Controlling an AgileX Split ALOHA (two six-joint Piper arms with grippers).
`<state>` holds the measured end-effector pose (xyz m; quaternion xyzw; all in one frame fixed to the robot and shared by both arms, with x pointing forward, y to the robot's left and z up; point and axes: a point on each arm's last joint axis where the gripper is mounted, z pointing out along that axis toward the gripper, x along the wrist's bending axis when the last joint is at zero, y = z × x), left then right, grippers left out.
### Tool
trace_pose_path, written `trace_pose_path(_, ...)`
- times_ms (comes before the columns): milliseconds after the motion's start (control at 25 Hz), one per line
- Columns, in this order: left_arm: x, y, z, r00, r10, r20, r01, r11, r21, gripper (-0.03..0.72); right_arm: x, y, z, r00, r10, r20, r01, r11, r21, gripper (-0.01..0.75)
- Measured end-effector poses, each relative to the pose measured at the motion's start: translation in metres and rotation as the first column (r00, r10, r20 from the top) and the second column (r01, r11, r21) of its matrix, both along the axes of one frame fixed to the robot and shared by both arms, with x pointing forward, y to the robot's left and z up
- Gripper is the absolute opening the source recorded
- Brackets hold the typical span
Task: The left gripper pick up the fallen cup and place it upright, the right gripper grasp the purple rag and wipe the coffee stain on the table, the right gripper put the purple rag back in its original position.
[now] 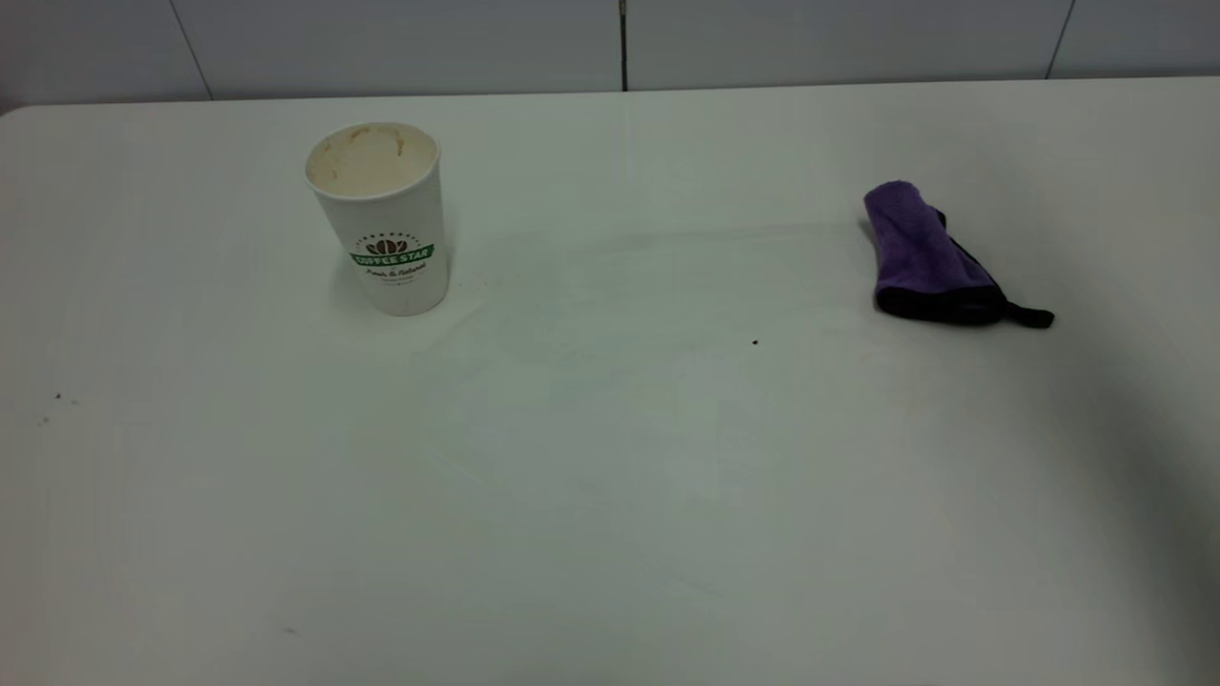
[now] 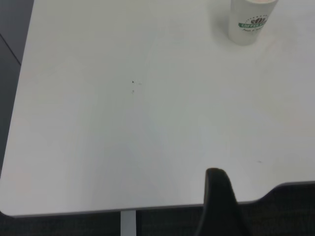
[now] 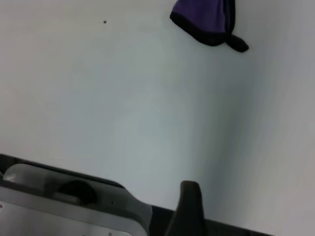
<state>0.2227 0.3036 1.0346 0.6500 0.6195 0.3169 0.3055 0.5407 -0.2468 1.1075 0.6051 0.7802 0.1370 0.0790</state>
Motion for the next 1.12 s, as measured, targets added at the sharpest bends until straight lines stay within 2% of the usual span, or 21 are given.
trace_pose_path(160, 0.0, 0.0, 0.0, 1.0, 0.0, 0.0, 0.0, 1.0, 0.0, 0.501, -0.078, -0.015, 0.014, 0.997, -0.045, 0.062, 0.046, 0.999, -0.016, 0.712)
trace_pose_path(240, 0.0, 0.0, 0.0, 1.0, 0.0, 0.0, 0.0, 1.0, 0.0, 0.501, -0.115, -0.023, 0.005, 0.996, -0.064, 0.067, 0.066, 0.997, -0.028, 0.708)
trace_pose_path(480, 0.0, 0.0, 0.0, 1.0, 0.0, 0.0, 0.0, 1.0, 0.0, 0.501, -0.212, -0.038, -0.025, 0.967, -0.124, 0.223, 0.122, 0.992, 0.021, 0.697)
trace_pose_path(680, 0.0, 0.0, 0.0, 1.0, 0.0, 0.0, 0.0, 1.0, 0.0, 0.501, -0.256, -0.045, -0.047, 0.927, -0.12, 0.355, 0.108, 0.993, 0.053, 0.691)
trace_pose_path(880, 0.0, 0.0, 0.0, 1.0, 0.0, 0.0, 0.0, 1.0, 0.0, 0.501, -0.286, -0.049, -0.063, 0.853, -0.115, 0.509, 0.084, 0.993, 0.084, 0.686)
trace_pose_path(1000, 0.0, 0.0, 0.0, 1.0, 0.0, 0.0, 0.0, 1.0, 0.0, 0.501, -0.292, -0.05, -0.066, 0.828, -0.116, 0.548, 0.078, 0.993, 0.092, 0.684)
trace_pose_path(1120, 0.0, 0.0, 0.0, 1.0, 0.0, 0.0, 0.0, 1.0, 0.0, 0.501, -0.292, -0.05, -0.066, 0.824, -0.116, 0.554, 0.077, 0.993, 0.093, 0.678)
